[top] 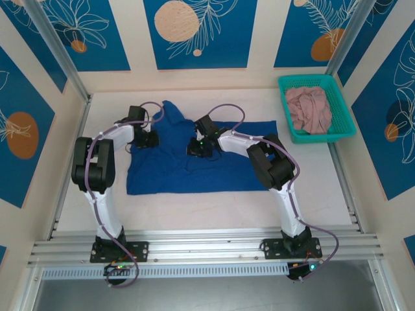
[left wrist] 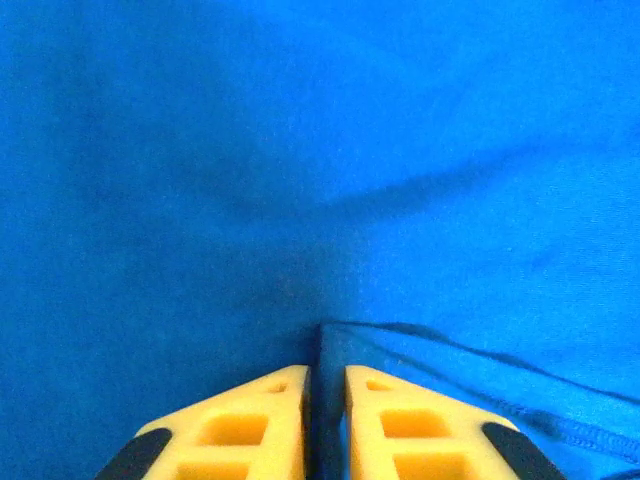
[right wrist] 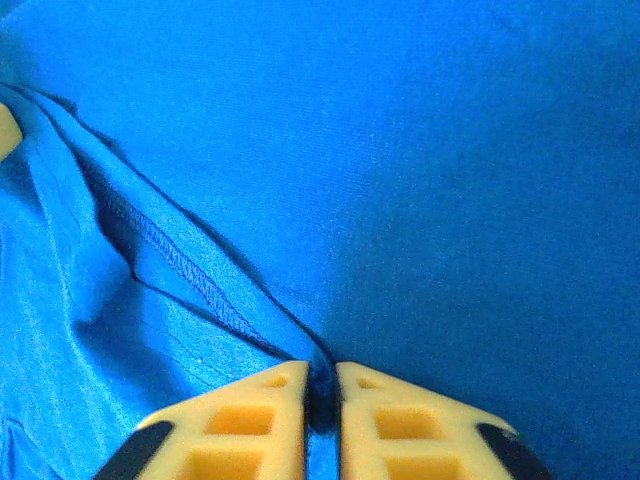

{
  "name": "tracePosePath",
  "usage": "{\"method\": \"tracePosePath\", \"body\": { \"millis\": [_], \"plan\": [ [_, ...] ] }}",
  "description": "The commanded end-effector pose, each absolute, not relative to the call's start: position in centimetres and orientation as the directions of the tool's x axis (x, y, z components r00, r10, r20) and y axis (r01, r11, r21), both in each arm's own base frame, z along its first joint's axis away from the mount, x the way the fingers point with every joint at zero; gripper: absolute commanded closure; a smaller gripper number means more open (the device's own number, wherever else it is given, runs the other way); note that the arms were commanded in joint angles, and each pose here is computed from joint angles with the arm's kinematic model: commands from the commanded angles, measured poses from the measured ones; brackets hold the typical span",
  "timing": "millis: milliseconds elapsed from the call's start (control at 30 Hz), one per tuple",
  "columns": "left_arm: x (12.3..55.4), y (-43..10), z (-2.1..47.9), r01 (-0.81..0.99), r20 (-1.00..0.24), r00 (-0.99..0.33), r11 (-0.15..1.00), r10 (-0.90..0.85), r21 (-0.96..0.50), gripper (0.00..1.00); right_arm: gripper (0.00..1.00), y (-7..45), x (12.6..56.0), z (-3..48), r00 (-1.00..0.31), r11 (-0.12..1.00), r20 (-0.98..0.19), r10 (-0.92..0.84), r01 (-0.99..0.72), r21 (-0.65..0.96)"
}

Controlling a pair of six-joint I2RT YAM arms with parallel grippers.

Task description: Fold the inside-out t-shirt

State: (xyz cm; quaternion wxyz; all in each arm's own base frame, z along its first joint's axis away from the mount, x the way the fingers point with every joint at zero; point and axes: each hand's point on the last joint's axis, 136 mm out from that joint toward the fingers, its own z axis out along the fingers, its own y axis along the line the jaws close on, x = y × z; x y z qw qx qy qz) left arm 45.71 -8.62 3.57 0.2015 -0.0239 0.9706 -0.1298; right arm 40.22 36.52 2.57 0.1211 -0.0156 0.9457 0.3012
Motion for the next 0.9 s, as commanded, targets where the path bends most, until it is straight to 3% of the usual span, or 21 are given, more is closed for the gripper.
{"method": "tracePosePath", "body": {
  "millis": [0, 167, 300, 600, 867],
  "plan": [
    [46.4, -7.8, 3.9, -0.013, -0.385, -0.916, 0.970, -0.109, -0.243, 0.67, 0.76, 35.9, 40.4, 6.0, -0.959, 0.795, -0.282, 0.020, -0.156, 0.586],
    [47.4, -7.9, 6.0, -0.007, -0.437, -0.892, 0.968, -0.119, -0.250, 0.53, 0.68, 34.8, 40.3, 9.6, -0.931, 0.762, -0.364, -0.015, -0.246, 0.599],
    [48.3, -8.5, 8.1, 0.011, -0.491, -0.859, 0.955, -0.142, -0.296, 0.45, 0.63, 30.3, 39.8, 10.7, -0.910, 0.803, -0.415, -0.013, -0.257, 0.537],
    [52.1, -12.0, 8.9, 0.054, -0.484, -0.850, 0.878, -0.210, -0.475, 0.43, 0.55, 18.1, 41.4, 11.1, -0.880, 0.917, -0.465, 0.101, -0.099, 0.385],
    [57.4, -11.9, 8.1, 0.017, -0.499, -0.832, 0.888, -0.241, -0.459, 0.45, 0.55, 16.6, 43.1, 11.5, -0.870, 0.915, -0.475, 0.132, -0.077, 0.396]
  ]
}}
